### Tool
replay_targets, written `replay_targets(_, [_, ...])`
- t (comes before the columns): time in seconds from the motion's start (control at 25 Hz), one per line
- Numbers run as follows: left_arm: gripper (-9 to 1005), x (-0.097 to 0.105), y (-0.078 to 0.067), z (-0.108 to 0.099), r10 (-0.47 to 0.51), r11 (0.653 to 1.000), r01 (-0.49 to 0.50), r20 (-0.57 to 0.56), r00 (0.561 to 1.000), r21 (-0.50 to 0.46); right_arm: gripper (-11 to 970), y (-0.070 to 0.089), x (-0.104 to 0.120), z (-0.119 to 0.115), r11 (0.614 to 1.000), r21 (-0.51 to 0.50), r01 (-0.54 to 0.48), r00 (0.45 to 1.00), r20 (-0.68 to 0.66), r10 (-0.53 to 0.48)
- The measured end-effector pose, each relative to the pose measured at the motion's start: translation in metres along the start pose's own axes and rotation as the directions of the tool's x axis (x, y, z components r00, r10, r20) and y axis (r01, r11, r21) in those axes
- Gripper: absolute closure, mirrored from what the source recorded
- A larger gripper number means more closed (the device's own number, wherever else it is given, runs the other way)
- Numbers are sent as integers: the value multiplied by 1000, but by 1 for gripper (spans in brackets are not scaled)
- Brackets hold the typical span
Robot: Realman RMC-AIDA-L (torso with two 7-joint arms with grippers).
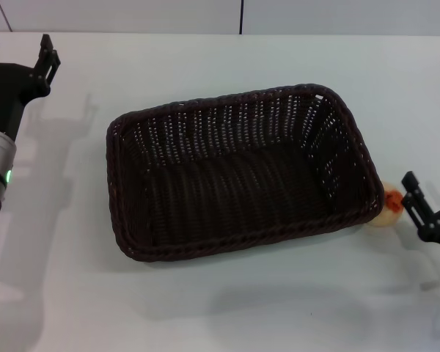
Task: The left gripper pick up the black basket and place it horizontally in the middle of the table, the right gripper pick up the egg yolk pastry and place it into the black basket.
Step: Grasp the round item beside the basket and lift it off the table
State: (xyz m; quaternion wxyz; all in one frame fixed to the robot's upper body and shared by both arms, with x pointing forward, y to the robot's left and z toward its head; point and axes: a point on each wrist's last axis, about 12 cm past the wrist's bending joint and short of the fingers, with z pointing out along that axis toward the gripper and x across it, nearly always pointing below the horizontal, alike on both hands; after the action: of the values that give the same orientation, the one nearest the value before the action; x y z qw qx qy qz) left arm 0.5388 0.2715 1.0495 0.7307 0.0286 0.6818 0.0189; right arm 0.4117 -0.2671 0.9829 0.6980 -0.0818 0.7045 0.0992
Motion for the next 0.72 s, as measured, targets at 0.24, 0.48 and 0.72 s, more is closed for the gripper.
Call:
replay_targets(0.24, [188, -1, -4, 5, 2, 1000, -2, -5, 1000, 16, 275, 7, 1, 1, 999, -52, 1, 1000, -14, -1])
replay_targets(0.48, [188, -3, -7, 7, 0, 1000, 0, 1, 1000, 26, 293, 10, 4, 6, 996, -87, 5, 999, -41, -9])
replay_targets(0.72, [189, -4, -9, 8, 1, 999, -1, 4, 1000, 36, 311, 11, 7, 11, 996, -91, 0, 997, -70, -7])
